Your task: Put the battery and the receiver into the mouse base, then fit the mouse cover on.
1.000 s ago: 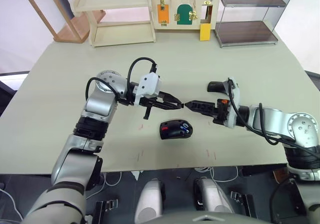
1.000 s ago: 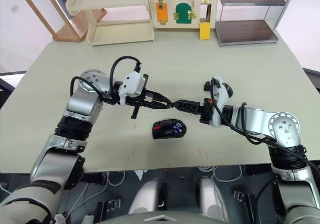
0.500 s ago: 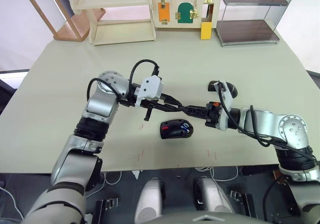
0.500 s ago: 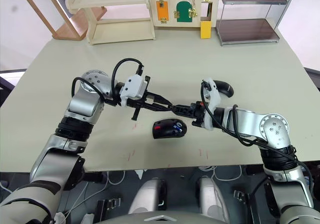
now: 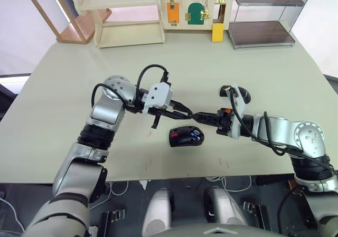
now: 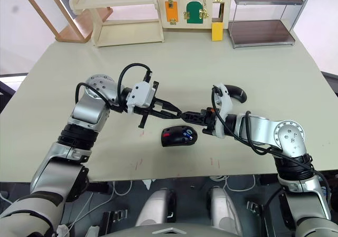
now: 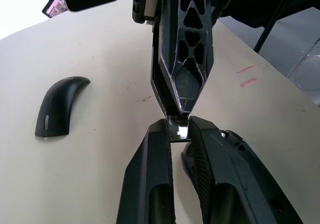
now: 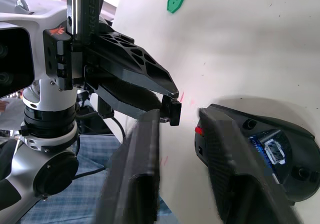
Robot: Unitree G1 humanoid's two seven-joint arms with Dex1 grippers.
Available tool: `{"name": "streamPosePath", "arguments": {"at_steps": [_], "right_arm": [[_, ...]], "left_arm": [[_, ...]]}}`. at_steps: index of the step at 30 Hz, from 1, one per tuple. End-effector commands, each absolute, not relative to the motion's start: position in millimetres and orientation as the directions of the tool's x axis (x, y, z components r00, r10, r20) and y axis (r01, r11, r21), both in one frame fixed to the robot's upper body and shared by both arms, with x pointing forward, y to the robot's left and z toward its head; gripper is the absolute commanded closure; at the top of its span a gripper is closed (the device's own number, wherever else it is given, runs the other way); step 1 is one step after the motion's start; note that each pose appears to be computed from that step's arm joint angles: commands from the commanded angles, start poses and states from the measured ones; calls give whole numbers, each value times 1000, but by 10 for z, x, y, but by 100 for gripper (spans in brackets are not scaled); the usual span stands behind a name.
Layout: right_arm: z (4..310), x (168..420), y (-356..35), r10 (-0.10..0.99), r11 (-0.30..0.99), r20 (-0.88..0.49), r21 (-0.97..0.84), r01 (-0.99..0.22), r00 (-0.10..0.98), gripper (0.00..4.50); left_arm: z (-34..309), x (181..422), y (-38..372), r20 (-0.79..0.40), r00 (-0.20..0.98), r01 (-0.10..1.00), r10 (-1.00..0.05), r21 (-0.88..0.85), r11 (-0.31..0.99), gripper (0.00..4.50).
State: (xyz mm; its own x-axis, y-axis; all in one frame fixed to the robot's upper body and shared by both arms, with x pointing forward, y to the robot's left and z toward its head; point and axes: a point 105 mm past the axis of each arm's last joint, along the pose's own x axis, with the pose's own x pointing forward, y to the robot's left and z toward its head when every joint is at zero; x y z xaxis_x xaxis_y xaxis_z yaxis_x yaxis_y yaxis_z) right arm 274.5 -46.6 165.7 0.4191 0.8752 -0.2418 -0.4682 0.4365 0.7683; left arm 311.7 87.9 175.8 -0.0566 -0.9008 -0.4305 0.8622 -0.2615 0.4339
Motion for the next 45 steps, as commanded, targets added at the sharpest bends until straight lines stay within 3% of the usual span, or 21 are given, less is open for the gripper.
{"name": "streamPosePath", "arguments": {"at_steps": [1,45], "right_arm": [[1746,2694,-446,893,404,-210,765,-501,399,442],[1709,2535,-343,941,316,-185,778,-542,284,442]], "left_arm": [[1777,3082,882,-443,-79,844,-893,447,-296,446],[1778,2979,847,-441,-149,818,-885,447,-361,446]]}}
